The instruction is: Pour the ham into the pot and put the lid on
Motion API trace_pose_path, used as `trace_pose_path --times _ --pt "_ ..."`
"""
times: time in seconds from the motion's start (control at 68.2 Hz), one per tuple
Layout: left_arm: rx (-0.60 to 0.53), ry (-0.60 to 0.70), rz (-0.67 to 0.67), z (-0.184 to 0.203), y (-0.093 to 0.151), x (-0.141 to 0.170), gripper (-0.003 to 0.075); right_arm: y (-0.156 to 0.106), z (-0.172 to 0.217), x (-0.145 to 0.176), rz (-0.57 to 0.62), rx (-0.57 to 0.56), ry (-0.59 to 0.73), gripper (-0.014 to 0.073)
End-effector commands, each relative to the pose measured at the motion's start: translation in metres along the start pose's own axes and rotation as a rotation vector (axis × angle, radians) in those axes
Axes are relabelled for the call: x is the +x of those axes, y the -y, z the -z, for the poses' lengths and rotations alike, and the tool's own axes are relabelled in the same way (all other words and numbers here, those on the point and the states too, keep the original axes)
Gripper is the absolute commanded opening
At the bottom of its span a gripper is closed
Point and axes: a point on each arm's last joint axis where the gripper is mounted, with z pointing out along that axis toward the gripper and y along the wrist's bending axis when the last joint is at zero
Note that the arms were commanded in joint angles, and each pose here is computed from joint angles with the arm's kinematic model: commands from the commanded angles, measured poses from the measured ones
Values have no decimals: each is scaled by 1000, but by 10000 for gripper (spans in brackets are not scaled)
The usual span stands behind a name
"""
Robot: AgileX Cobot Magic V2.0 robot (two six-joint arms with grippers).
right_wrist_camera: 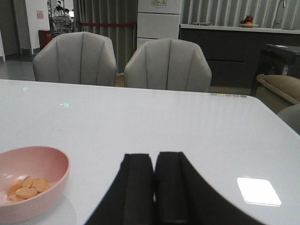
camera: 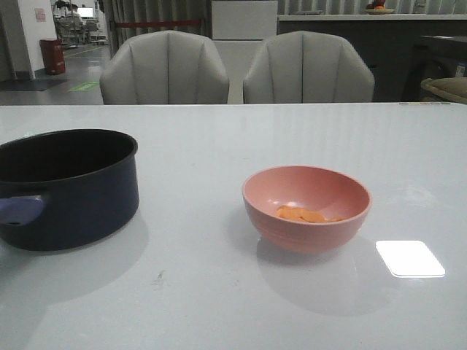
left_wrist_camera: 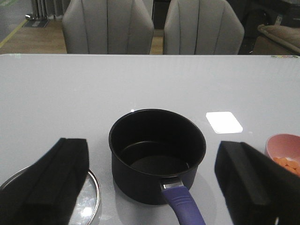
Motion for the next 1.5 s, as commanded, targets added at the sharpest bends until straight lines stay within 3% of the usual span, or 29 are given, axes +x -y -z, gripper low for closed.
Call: trace_pose_path --times 0.0,0.323,0.411,0.484,0.601,0.895,1.027,1.291,1.482 --pt "37 149 8 7 1 -1 582 0 2 -11 16 -5 113 146" --pt "70 201 6 10 1 10 582 -1 5 -30 -26 -9 232 146" --pt "70 201 6 10 1 10 582 -1 4 -48 -55 -8 119 146" --pt "70 201 6 10 1 10 582 -2 0 -63 -49 -7 -48 146" --pt "70 201 6 10 1 10 582 -3 -8 -80 -47 -5 -150 146" --pt "70 204 6 10 1 10 582 -3 -16 -81 -61 -9 -156 146" --pt "70 204 6 10 1 10 582 -3 -32 -75 -61 -4 -264 153" --pt "70 204 6 10 1 10 582 -15 -96 -78 -159 -54 -512 449" --pt "70 204 6 10 1 10 582 -34 -150 -71 -212 -103 -641 472"
